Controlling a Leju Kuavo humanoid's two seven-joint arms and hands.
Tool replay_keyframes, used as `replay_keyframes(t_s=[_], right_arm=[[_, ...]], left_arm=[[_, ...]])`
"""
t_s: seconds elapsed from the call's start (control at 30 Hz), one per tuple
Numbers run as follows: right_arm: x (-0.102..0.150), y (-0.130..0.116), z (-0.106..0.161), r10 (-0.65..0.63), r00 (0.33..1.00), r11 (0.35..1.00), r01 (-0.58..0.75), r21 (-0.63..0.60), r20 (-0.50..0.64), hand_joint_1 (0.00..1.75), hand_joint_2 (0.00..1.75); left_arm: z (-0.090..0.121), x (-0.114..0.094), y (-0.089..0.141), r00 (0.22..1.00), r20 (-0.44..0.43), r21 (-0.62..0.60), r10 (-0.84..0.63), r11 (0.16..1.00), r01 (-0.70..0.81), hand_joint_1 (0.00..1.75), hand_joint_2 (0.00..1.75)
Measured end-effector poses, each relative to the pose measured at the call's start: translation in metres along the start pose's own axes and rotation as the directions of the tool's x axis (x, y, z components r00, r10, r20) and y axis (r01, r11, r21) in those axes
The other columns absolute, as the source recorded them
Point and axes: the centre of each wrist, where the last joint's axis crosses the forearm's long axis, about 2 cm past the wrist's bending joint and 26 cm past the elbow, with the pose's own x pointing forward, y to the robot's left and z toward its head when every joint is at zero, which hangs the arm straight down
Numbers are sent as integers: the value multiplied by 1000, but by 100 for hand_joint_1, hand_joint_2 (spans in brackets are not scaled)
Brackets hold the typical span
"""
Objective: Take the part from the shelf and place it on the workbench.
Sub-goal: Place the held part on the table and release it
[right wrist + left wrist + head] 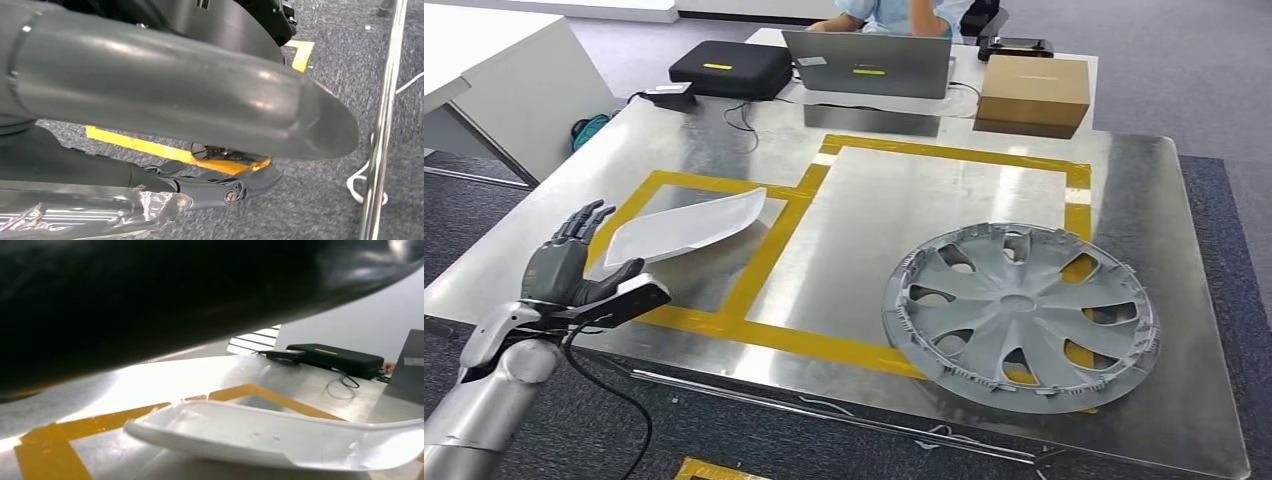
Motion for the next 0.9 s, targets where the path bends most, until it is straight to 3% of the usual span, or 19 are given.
replay_keyframes(t_s=[0.2, 0.67, 0.9], right_arm=[[1, 0, 0, 13, 1000, 1000, -13, 3, 7, 0, 0], [-2, -1, 2, 25, 999, 999, -25, 23, -36, 0, 0], [1, 0, 0, 28, 999, 999, -27, 26, -31, 0, 0]], left_arm=[[35, -14, -4, 988, -52, 72, 145, 987, -141, 0, 0], [100, -27, -22, 919, -228, 226, 323, 935, -273, 0, 0], [113, -29, -25, 900, -265, 254, 345, 926, -280, 0, 0]])
